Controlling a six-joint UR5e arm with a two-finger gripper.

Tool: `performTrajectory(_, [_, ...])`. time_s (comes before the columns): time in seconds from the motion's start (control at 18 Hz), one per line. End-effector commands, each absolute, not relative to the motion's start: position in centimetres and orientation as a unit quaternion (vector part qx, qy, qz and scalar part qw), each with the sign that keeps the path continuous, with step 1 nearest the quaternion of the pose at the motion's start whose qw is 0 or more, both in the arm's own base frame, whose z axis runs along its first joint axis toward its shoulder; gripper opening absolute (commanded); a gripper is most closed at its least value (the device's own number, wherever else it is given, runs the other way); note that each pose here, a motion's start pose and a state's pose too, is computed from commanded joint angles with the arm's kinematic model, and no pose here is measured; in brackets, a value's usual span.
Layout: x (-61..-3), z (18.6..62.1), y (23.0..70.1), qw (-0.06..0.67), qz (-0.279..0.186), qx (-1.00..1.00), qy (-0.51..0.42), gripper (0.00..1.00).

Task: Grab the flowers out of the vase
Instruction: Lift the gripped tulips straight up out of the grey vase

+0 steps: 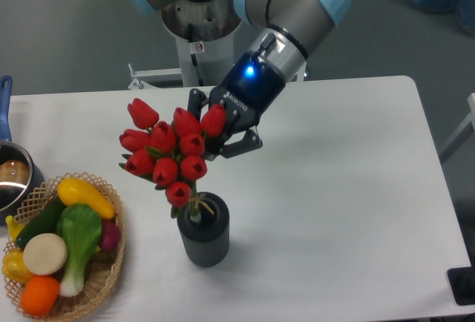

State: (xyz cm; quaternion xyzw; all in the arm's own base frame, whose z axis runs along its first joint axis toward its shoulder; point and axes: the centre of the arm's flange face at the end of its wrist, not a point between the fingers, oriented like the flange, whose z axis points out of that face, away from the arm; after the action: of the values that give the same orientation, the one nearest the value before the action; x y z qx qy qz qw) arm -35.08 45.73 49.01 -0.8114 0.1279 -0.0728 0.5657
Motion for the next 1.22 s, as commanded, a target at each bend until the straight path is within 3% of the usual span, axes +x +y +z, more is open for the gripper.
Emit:
performTrajectory(0.61, [-36.5,53.8,41.5,0.577,-0.038,-0.812,0.082,0.21])
performTrajectory(1.22, [-41.4,53.3,37.4,0.576,-0.007,-0.816,0.035,0.21])
